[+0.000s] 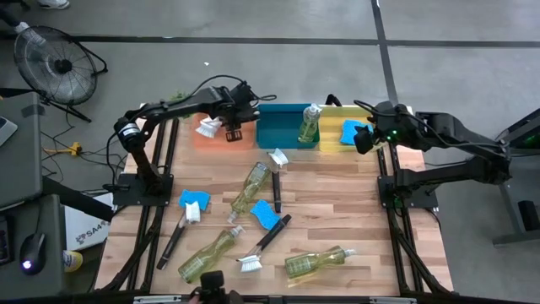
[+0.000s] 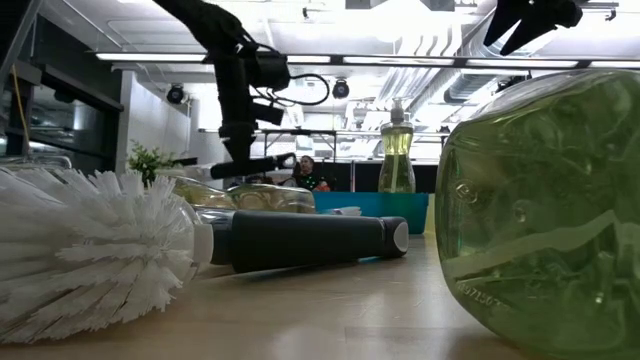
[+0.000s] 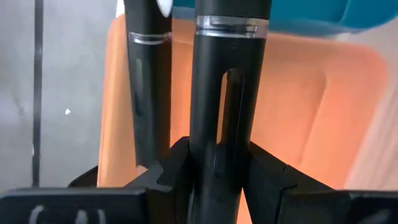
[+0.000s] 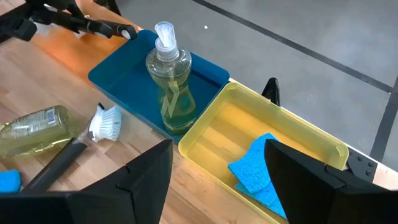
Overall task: Pick & Place Kitchen Sink Supplies
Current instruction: Put the cleaning brush into the orange bin
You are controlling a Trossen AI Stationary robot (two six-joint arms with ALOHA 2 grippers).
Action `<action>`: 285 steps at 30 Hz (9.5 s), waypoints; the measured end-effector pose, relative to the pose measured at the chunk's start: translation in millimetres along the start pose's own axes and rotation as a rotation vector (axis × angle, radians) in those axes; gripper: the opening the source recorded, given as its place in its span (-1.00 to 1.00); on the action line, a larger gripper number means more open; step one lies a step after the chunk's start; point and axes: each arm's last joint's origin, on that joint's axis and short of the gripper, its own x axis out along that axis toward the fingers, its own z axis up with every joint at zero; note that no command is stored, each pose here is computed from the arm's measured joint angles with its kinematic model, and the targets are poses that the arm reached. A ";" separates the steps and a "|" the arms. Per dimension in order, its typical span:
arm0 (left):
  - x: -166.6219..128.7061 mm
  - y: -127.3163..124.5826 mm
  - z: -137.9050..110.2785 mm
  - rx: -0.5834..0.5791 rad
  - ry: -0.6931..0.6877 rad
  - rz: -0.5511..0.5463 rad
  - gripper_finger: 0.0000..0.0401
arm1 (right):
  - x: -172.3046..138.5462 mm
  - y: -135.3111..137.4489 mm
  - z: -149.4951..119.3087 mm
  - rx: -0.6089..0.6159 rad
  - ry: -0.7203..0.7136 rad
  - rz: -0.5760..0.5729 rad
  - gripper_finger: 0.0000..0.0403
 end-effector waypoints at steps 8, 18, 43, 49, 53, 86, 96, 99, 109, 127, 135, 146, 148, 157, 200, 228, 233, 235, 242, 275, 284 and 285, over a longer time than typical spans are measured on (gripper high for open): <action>15.4 0.7 -11.1 0.011 0.013 -0.024 -0.47 | 5.3 3.9 1.0 -0.004 0.010 -0.021 0.23; 21.9 15.9 -22.5 -0.049 0.016 -0.048 -0.47 | 11.1 8.7 2.3 -0.013 0.022 -0.030 0.23; 21.9 17.1 -17.0 -0.067 -0.081 -0.110 -0.44 | 11.1 9.0 3.0 -0.008 0.014 -0.029 0.23; 26.7 13.4 -20.6 -0.062 -0.076 -0.141 -0.44 | 11.1 9.0 3.0 -0.008 0.014 -0.029 0.23; 34.1 8.7 -25.7 -0.061 -0.061 -0.145 -0.44 | 11.1 9.1 3.0 -0.008 0.015 -0.027 0.23; 36.9 12.2 -24.2 -0.060 -0.065 -0.051 -0.44 | 11.1 9.3 3.2 -0.006 0.013 -0.023 0.23; 38.6 17.0 -25.8 -0.073 -0.055 -0.016 -0.44 | 11.1 9.3 3.2 -0.006 0.013 -0.023 0.23; 41.7 20.2 -28.4 -0.085 -0.042 -0.016 -0.44 | 11.1 9.3 3.2 -0.006 0.013 -0.023 0.23; 41.4 20.9 -28.5 -0.086 -0.045 -0.014 -0.43 | 11.1 9.2 3.2 -0.006 0.013 -0.023 0.23; 41.2 18.9 -30.5 -0.080 -0.021 -0.028 -0.10 | 11.1 9.9 3.1 -0.004 0.024 -0.002 0.23; 40.6 18.4 -32.8 -0.077 0.009 -0.020 -0.10 | 11.1 10.1 3.0 -0.005 0.026 0.002 0.23; 23.8 26.7 -24.6 -0.125 0.008 -0.024 -0.09 | 11.1 10.0 3.0 -0.007 0.027 0.002 0.23; 19.3 29.0 -22.1 -0.130 0.002 -0.022 -0.09 | 11.1 10.1 3.0 -0.008 0.027 0.002 0.23; -2.5 34.3 -14.5 -0.175 0.010 -0.043 -0.09 | 11.0 10.1 3.0 -0.014 0.027 0.003 0.23; -125.2 -48.6 -13.2 -0.382 -0.076 -0.123 -0.09 | 10.7 12.7 1.2 -0.127 0.082 0.103 0.23; -150.9 -128.3 -11.0 -0.491 -0.054 -0.127 -0.09 | 9.3 14.0 -0.1 -0.197 0.112 0.181 0.23; -154.5 -138.0 -11.9 -0.502 -0.060 -0.126 -0.09 | 4.4 10.1 -0.7 -0.204 0.093 0.189 0.23; -155.9 -141.6 -12.1 -0.512 -0.064 -0.125 -0.09 | 1.1 7.5 -1.2 -0.205 0.079 0.193 0.23; -159.9 -156.7 -13.5 -0.543 -0.087 -0.117 -0.09 | 5.8 -1.4 -21.9 -0.161 0.075 0.221 0.23; -112.6 -260.5 -84.0 -0.899 0.398 -0.216 -0.09 | 20.0 -9.7 -60.1 -0.140 0.074 0.393 0.23; -120.6 -284.7 -107.9 -0.925 0.519 -0.196 0.12 | 19.9 -9.6 -60.3 -0.169 0.073 0.399 0.23; -122.1 -287.3 -110.1 -0.922 0.530 -0.199 0.17 | 19.9 -9.7 -60.3 -0.171 0.073 0.398 0.23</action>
